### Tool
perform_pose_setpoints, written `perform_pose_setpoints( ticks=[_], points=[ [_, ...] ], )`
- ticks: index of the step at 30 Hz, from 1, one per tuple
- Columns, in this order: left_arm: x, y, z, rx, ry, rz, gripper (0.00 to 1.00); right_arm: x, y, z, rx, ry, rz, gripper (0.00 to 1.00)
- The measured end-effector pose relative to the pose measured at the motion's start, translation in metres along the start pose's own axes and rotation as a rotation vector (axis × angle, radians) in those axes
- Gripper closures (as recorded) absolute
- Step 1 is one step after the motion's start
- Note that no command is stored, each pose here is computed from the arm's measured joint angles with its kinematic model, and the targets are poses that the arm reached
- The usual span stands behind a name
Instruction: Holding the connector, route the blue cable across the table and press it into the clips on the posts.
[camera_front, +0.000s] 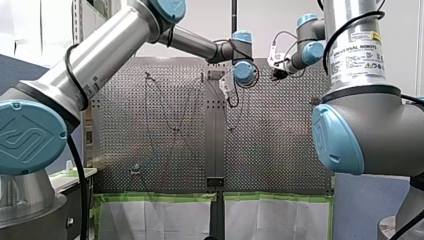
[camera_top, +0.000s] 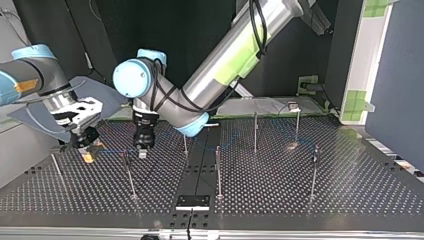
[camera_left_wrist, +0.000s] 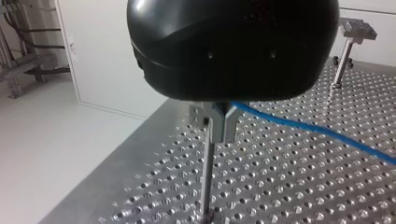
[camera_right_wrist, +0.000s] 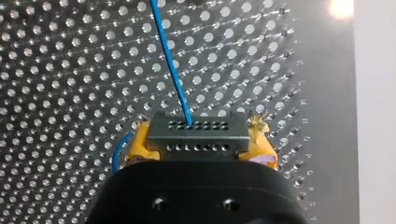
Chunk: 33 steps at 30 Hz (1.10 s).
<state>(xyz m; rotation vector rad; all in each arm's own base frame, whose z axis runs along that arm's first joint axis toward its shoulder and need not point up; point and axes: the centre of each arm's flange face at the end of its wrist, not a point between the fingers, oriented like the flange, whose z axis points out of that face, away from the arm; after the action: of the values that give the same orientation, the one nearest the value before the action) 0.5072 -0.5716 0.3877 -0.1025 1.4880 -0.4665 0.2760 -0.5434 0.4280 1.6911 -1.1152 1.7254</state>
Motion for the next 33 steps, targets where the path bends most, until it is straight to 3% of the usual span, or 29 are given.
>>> perform_pose_setpoints(
  ticks=[9, 22, 24, 26, 27, 29, 30, 32, 33],
  points=[
    [-0.013, 0.027, 0.034, 0.026, -0.046, -0.017, 1.0, 0.007, 0.005, 0.005, 0.02, 0.012, -0.004, 1.0],
    [0.002, 0.04, 0.048, 0.057, -0.017, -0.005, 1.0, 0.006, 0.018, 0.012, 0.01, 0.016, -0.007, 1.0],
    [0.003, 0.04, 0.048, 0.057, -0.013, -0.003, 0.96, 0.006, 0.02, 0.012, 0.009, 0.017, -0.008, 1.0],
    [0.003, 0.04, 0.048, 0.058, -0.01, -0.002, 0.8, 0.006, 0.02, 0.012, 0.008, 0.017, -0.008, 1.0],
    [0.003, 0.04, 0.047, 0.059, -0.007, -0.002, 0.8, 0.006, 0.021, 0.012, 0.007, 0.017, -0.009, 1.0],
    [0.003, 0.04, 0.047, 0.063, -0.003, -0.002, 0.42, 0.006, 0.021, 0.012, 0.007, 0.017, -0.009, 1.0],
    [0.004, 0.039, 0.046, 0.066, 0.001, -0.004, 0.42, 0.006, 0.021, 0.012, 0.007, 0.017, -0.01, 1.0],
    [0.004, 0.038, 0.045, 0.07, 0.005, -0.006, 0.16, 0.006, 0.021, 0.013, 0.007, 0.017, -0.01, 1.0],
    [0.005, 0.037, 0.044, 0.072, 0.007, -0.006, 0.16, 0.006, 0.021, 0.013, 0.007, 0.017, -0.011, 1.0]
  ],
)
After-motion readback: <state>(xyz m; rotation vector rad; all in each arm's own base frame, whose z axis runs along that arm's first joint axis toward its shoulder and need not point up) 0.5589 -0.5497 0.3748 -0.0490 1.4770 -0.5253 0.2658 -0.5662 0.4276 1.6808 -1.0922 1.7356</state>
